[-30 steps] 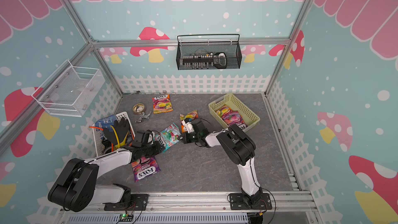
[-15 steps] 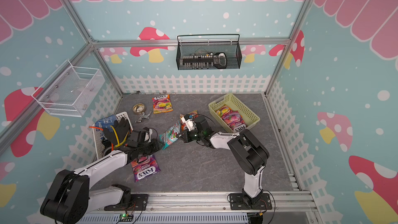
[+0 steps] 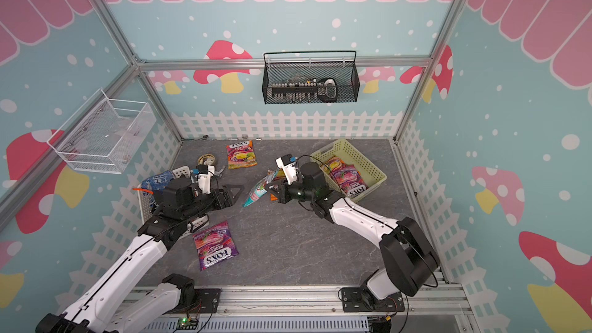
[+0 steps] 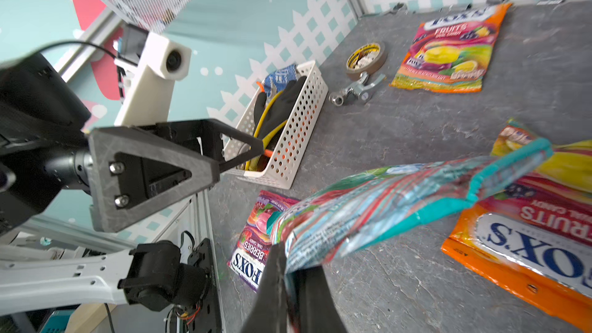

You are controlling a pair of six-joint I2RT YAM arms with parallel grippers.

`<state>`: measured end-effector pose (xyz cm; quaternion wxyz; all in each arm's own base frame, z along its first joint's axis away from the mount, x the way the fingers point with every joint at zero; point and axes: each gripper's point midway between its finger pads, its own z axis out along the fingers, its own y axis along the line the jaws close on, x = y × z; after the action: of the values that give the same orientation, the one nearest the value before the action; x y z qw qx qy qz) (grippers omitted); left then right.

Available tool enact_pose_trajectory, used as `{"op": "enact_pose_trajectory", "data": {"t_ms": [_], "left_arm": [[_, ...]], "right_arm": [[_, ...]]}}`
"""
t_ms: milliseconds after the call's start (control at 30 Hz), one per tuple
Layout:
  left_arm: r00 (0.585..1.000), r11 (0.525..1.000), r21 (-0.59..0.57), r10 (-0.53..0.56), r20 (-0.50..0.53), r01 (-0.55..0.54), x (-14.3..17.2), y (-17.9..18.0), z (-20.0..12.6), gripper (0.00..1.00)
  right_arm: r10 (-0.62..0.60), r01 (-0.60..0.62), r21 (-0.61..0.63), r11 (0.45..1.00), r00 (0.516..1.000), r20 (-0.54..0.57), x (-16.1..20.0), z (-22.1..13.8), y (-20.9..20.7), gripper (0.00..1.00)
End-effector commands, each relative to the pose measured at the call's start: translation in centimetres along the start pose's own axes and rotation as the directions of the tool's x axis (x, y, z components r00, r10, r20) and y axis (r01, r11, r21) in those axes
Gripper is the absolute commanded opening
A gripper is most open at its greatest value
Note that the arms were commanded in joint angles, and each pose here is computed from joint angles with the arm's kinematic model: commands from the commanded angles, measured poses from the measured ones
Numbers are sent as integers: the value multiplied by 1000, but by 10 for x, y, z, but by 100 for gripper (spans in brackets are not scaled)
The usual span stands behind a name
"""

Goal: Put the candies in the basket
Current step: Pick up the candy at the center of the board, then place the candy in the basket.

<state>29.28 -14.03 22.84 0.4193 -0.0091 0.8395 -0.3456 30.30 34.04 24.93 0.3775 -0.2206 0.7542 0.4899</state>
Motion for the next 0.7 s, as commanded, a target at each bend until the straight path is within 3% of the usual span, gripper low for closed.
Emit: {"op": "enact_pose_trajectory", "data": {"t_ms": [0,100,300,667], "left_arm": [[998,996,53,68,-16,-67,2,-12,-8,99],[996,994,58,90,-20,-89,7,-11,-9,99],[994,994,54,101,-40,-98,20,-4,-8,99],[991,989,94,118,-64,-111,24,-10,-6,99]], "right_arm": [[0,-7,69,998,995,104,-28,-22,-3,0],[-17,-14,170,985,984,180,-48,-41,-13,0],[-34,-134,406,904,924,381,-81,-98,-61,0],[-81,-348,567,746,798,597,-118,-165,-137,0]]}}
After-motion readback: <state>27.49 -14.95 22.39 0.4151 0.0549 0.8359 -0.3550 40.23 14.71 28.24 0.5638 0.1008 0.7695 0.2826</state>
